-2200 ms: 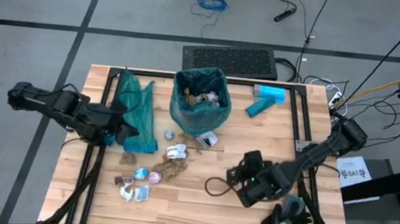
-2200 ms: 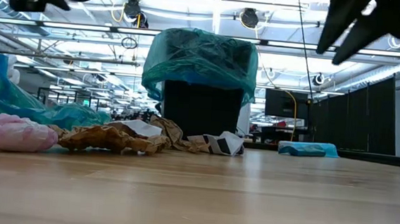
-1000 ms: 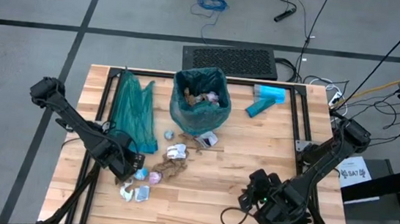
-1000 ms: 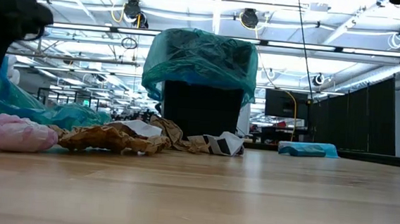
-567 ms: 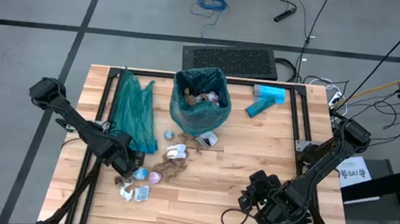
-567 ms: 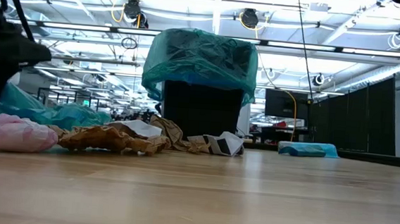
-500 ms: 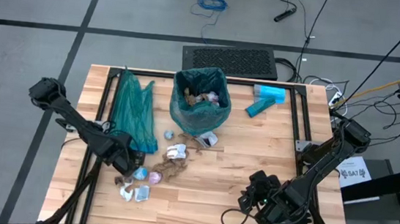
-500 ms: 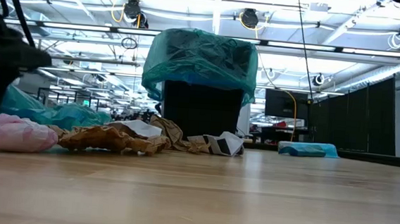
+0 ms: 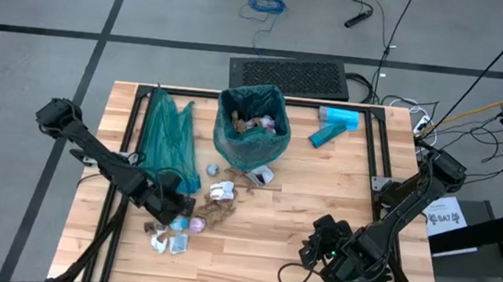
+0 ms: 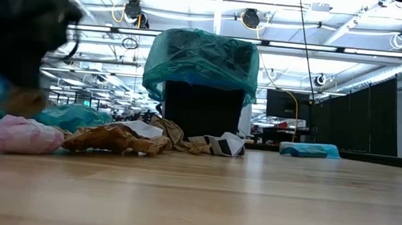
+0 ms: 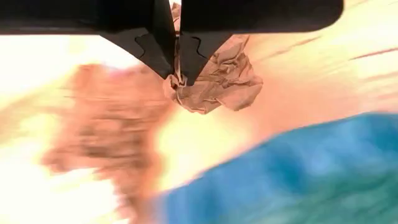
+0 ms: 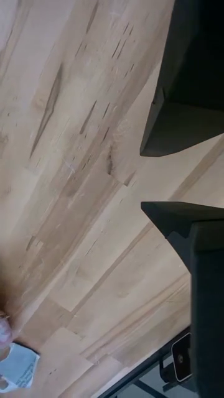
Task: Place trash/remove bag and relplace
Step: Put the brown napkin into the blue trash bag inside the black trash bin
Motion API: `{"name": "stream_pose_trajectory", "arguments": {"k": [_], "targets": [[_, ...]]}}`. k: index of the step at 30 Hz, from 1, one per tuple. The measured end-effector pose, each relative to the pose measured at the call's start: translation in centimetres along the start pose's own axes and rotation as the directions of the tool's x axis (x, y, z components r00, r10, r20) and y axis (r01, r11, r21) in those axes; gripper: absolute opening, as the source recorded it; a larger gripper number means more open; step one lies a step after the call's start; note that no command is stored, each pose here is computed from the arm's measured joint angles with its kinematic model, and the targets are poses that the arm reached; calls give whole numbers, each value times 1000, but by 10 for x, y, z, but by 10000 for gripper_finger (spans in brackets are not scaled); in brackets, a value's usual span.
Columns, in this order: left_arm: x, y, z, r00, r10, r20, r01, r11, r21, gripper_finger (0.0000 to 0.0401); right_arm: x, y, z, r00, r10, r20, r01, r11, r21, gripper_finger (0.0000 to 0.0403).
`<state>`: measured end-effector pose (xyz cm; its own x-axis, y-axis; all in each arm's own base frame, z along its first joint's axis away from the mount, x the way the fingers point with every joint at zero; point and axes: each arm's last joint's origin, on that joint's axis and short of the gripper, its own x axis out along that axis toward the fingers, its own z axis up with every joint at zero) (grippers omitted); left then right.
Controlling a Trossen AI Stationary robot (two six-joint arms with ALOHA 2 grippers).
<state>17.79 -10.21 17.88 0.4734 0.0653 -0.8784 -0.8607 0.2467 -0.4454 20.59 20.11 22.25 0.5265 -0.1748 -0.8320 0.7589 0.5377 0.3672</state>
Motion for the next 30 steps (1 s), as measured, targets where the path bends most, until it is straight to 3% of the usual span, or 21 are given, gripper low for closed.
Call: {"name": "stream_pose_trajectory", "arguments": {"k": [3, 8, 14, 19, 24, 30], "targets": [[-19, -27, 5, 992, -98, 83, 92, 993, 72, 3, 1, 0, 2, 1000, -4, 4, 4, 1000, 6, 120], [-55, -63, 33, 981, -121, 153, 82, 968, 238, 2, 5, 1, 9, 999, -11, 32, 10, 1000, 26, 120], [-106, -105, 96, 945, -214, 246, 102, 910, 403, 1, 9, 2, 17, 999, -26, 45, 24, 999, 48, 120], [-136, -113, 155, 917, -279, 286, 114, 869, 481, 1, 11, 3, 22, 998, -32, 50, 28, 997, 74, 120], [-135, -108, 201, 908, -327, 261, 158, 846, 510, 1, 12, 3, 22, 998, -33, 51, 28, 995, 98, 120], [-110, -121, 234, 877, -409, 252, 188, 775, 603, 27, 12, 2, 22, 998, -40, 53, 32, 990, 138, 120]]}}
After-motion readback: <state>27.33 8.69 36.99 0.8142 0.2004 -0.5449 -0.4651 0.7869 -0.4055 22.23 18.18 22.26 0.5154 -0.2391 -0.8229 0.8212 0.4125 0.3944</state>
